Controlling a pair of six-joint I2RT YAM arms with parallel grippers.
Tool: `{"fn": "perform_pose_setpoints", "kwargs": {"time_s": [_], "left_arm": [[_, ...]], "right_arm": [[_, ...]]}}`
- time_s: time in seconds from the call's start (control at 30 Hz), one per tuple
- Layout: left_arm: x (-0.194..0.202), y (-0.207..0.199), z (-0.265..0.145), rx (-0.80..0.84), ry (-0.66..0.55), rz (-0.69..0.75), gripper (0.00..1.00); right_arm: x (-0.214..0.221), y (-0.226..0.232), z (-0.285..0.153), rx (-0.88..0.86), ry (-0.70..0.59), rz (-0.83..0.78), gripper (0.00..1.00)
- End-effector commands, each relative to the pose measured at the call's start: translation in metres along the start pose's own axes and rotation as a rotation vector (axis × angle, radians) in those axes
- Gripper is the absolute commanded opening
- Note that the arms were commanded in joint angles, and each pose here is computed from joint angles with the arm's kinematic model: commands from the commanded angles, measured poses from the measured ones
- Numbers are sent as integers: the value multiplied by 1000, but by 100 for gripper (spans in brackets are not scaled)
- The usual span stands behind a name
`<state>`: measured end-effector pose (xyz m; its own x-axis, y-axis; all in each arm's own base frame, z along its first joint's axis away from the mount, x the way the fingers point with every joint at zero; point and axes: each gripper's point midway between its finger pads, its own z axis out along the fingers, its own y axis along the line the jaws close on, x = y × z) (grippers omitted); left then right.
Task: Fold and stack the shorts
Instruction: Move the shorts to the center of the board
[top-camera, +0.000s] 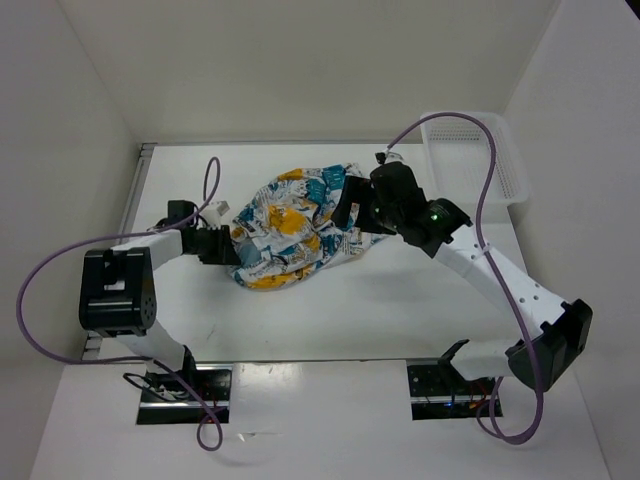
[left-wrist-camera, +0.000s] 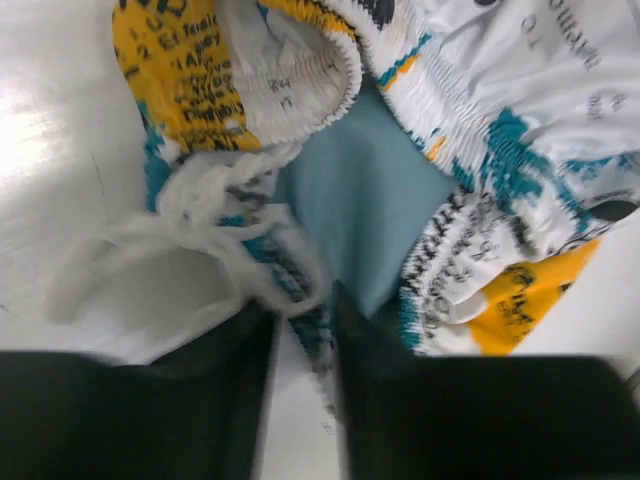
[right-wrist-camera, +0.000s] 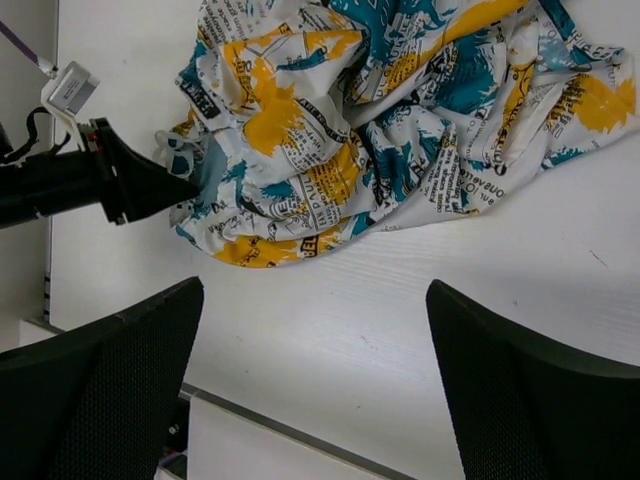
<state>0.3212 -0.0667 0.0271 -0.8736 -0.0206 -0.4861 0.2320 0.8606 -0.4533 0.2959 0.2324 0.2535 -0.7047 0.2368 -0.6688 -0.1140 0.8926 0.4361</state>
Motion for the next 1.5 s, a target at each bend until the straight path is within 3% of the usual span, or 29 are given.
{"fn": "perform_pose_setpoints", "kwargs": {"time_s": [0.0, 0.07, 0.2, 0.3, 0.33, 0.43, 0.5, 0.67, 0.73, 0.8, 0.83, 0.93, 0.97, 1.0, 1.07, 1.1, 1.17, 1.2, 1.23, 1.27, 1.37, 1.47], "left_arm": [[-27, -3, 3, 27, -58, 56, 28], [-43, -9, -11, 16, -82, 71, 0], [-85, -27, -53, 42, -193, 113, 0], [-144, -59, -111, 64, -369, 227, 0], [-172, -80, -143, 75, -460, 303, 0], [-195, -138, -178, 184, -568, 466, 0], [-195, -173, -186, 245, -588, 541, 0], [-135, -266, -128, 463, -461, 690, 3], [-112, -285, -95, 530, -364, 703, 20], [-83, -312, -75, 608, -228, 709, 61], [-93, -320, -83, 587, -238, 715, 73], [-116, -294, -104, 430, -314, 678, 87], [-119, -282, -117, 396, -361, 670, 89], [-133, -254, -125, 316, -409, 629, 84], [-134, -227, -137, 244, -454, 594, 65], [-126, -194, -128, 169, -423, 528, 41], [-108, -167, -119, 130, -376, 466, 22], [-101, -153, -117, 107, -365, 436, 18], [-91, -140, -109, 82, -338, 408, 19], [-66, -124, -98, 59, -288, 370, 34], [-30, -85, -84, -38, -222, 287, 92], [-21, -66, -74, -76, -208, 253, 99]], "right_arm": [[-36, 15, -30, -54, -137, 4, 97], [-35, 14, -33, -54, -137, 4, 97], [-31, 10, -34, -39, -118, 0, 97], [-32, 11, -37, -45, -125, 11, 98], [-32, 11, -37, -45, -125, 11, 98], [-45, 11, -41, -49, -158, 27, 98], [-49, 9, -40, -64, -157, 39, 98], [-74, -25, -49, -78, -209, 124, 98], [-76, -38, -45, -73, -199, 148, 98], [-65, -42, -39, -65, -170, 150, 98], [-58, -47, -34, -52, -151, 152, 98], [-38, -57, -23, -30, -98, 156, 98], [-32, -59, -20, -29, -80, 157, 98], [-27, -62, -17, -21, -67, 167, 98], [-3, -66, -7, -29, 10, 173, 98], [2, -67, -4, -35, 23, 174, 98], [33, -65, 5, -33, 105, 175, 98], [40, -63, 7, -38, 119, 166, 98], [54, -67, 13, -31, 144, 175, 98], [65, -62, 14, -49, 172, 183, 98], [97, -62, 25, -55, 244, 197, 98], [133, -51, 32, -88, 337, 183, 98]]}}
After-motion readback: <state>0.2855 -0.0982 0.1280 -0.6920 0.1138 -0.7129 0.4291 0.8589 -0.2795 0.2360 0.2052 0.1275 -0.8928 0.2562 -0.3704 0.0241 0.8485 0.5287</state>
